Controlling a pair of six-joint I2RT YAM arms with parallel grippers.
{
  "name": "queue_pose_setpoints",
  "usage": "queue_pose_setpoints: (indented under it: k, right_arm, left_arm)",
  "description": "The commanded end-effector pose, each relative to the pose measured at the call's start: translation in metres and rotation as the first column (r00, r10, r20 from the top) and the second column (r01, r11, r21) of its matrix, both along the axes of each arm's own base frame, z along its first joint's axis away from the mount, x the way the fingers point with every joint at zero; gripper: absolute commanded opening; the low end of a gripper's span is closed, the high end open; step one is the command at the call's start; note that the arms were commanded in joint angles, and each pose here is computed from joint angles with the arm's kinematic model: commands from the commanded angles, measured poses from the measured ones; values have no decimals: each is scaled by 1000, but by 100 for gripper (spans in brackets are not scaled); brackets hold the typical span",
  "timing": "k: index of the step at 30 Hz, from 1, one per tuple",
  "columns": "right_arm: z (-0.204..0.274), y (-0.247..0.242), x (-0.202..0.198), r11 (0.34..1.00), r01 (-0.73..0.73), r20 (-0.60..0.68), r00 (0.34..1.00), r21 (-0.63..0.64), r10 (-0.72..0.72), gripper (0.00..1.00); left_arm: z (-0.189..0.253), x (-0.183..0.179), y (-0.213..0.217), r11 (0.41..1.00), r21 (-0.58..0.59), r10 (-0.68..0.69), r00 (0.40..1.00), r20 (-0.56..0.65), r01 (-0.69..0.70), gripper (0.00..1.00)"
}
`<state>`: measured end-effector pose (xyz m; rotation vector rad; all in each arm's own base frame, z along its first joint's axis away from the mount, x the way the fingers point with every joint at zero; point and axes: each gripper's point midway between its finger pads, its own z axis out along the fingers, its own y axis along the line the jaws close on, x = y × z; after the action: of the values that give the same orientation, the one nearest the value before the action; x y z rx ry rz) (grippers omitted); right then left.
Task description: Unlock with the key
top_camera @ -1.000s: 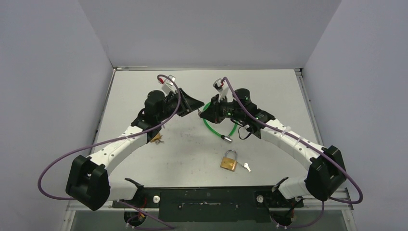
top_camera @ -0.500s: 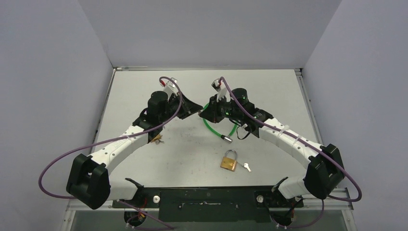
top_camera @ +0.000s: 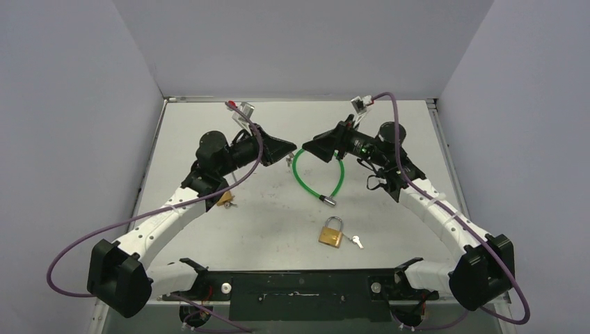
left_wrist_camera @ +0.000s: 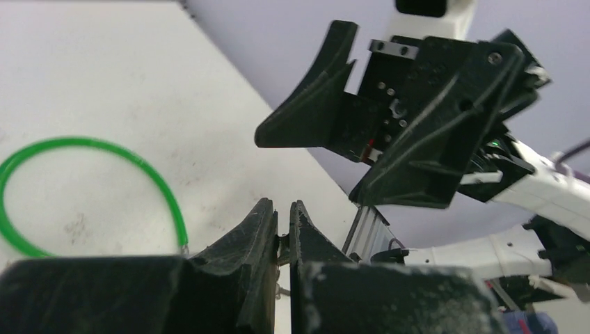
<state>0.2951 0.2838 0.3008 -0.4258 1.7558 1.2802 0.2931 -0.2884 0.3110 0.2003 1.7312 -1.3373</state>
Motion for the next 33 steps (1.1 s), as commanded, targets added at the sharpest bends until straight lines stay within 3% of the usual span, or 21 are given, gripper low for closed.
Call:
queue_pose_setpoints:
  k: [1, 6, 14, 18, 25, 30, 33]
  right_arm:
    - [99, 0, -41, 953, -184, 226, 965, 239, 130, 80]
    - [137, -2, -71, 889, -323, 311, 924, 324, 222, 77]
    - [169, 16, -106, 827, -484, 414, 841, 287, 348, 76]
    - [177, 23, -113, 808, -516, 433, 821, 285, 372, 75]
    - [178, 33, -118, 780, -565, 421, 797, 268, 432, 61]
    - [169, 37, -117, 784, -567, 394, 800, 251, 452, 63]
    - [168, 38, -115, 789, -562, 387, 804, 248, 452, 55]
  left_arm:
    - [106, -44, -1, 977, -92, -138, 902, 409, 191, 0]
    - [152, -79, 2, 936, -132, -204, 809, 552, 326, 0]
    - [187, -109, 2, 890, -130, -250, 707, 661, 437, 0]
    - [194, -116, 2, 878, -136, -253, 687, 681, 459, 0]
    - [197, -121, 0, 862, -152, -261, 681, 684, 484, 0]
    - [200, -121, 1, 863, -165, -245, 682, 689, 477, 0]
    - [200, -121, 1, 864, -167, -244, 684, 687, 476, 0]
